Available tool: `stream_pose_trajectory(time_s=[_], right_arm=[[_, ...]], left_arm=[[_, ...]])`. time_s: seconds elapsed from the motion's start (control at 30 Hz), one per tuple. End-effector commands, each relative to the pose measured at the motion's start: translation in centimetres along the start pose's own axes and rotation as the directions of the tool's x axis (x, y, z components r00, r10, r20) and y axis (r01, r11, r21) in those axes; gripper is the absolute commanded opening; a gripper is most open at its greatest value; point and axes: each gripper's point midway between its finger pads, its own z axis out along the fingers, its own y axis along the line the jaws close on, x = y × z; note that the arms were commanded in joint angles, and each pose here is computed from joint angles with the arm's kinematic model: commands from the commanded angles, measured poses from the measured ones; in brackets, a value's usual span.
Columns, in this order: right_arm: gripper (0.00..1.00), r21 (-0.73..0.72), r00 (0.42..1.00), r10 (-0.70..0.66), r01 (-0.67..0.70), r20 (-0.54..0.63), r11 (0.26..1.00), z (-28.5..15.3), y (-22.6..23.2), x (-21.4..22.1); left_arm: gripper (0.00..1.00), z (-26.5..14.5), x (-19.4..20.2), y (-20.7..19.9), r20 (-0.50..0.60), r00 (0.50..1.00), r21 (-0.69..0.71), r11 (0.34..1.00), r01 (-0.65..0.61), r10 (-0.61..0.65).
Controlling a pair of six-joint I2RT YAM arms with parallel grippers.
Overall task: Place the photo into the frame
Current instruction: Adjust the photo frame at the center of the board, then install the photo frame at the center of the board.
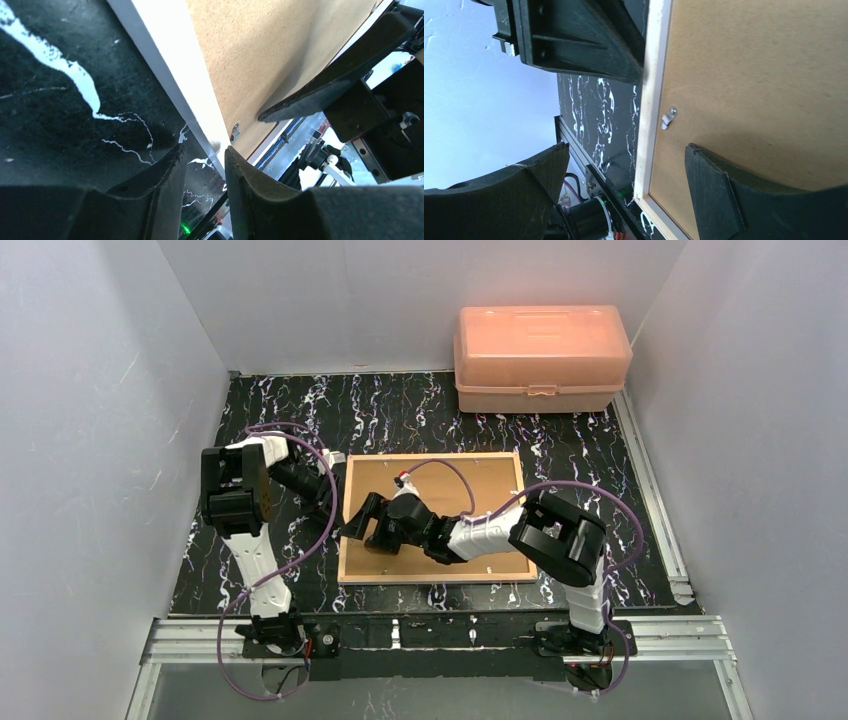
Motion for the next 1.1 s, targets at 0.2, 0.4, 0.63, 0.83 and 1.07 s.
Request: stream_pose_trajectory(time_s=[0.2,0.4,0.63,0.83,1.07], right_arm=[[0.91,-0.054,1.000,0.006,-0.006,0.006,0.999,1.6,2.5,0.7],[0.91,-0.045,1.000,0.000,0.000,-0.003,0.999,2.1,2.3,1.0],[0.91,-0.031,1.000,-0.023,0.023,0.017,0.999,2.3,1.9,0.7],[0.90,-0.032,0.999,-0.031,0.031,0.012,0.999,2.7,1.9,0.8],[0.90,-0.031,0.999,-0.039,0.039,0.016,0.999,3.0,1.8,0.4]], left_arm=[[0.18,0.9,0.0,0.3,-0.032,0.999,-0.006,1.000,-0.013,0.013],[0.13,1.1,0.1,0.4,-0.037,0.999,0.001,1.000,-0.005,0.005],[0.10,1.2,0.1,0.4,-0.037,0.999,0.005,1.000,-0.006,0.006],[0.08,1.2,0.0,0.2,-0.032,0.999,0.014,1.000,-0.005,0.005],[0.07,1.2,0.2,0.1,-0.037,0.999,0.018,1.000,-0.009,0.010]])
